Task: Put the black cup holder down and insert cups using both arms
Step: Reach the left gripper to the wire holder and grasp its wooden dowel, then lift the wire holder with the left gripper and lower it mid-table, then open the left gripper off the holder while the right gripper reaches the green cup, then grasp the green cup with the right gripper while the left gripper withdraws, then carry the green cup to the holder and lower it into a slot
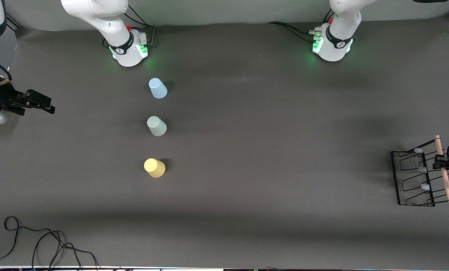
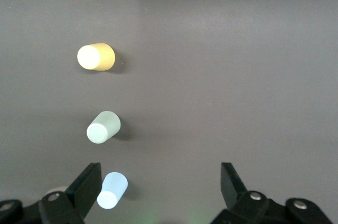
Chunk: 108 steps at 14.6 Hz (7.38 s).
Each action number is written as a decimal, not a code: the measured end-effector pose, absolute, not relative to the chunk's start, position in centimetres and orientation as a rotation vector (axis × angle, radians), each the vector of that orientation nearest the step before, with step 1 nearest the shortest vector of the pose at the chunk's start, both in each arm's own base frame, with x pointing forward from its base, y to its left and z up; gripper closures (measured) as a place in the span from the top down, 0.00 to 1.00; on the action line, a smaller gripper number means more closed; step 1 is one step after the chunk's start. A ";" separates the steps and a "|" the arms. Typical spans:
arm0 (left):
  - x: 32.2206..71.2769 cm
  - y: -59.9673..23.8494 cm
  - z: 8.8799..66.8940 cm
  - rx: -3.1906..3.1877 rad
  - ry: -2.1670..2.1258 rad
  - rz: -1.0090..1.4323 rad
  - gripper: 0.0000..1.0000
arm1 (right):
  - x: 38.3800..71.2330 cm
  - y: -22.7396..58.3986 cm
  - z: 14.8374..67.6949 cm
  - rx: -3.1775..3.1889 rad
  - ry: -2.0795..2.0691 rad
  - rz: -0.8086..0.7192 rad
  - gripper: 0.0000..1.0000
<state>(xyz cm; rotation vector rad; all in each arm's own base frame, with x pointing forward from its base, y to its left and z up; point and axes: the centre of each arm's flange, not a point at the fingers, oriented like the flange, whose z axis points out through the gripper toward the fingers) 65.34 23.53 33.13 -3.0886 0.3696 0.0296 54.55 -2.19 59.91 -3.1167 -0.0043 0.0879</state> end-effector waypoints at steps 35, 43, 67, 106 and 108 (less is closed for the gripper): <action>52.2 -43.8 39.7 -3.146 -0.074 0.017 0.16 | 54.5 -2.5 59.9 -3.115 0.140 0.091 1.00; 48.9 -49.5 35.6 -3.176 -0.032 -0.008 0.16 | 53.9 -0.4 57.4 -3.072 0.263 0.165 1.00; 53.2 -48.2 40.3 -3.223 -0.210 -0.222 0.99 | 45.2 16.9 28.4 -3.056 0.549 0.012 0.99; 56.8 0.1 57.8 -3.133 0.214 -0.133 1.00 | 47.0 40.6 38.4 -2.907 0.823 0.080 0.70; 56.8 0.2 57.8 -3.133 0.213 -0.133 1.00 | 47.2 43.2 36.8 -2.907 0.851 0.087 0.70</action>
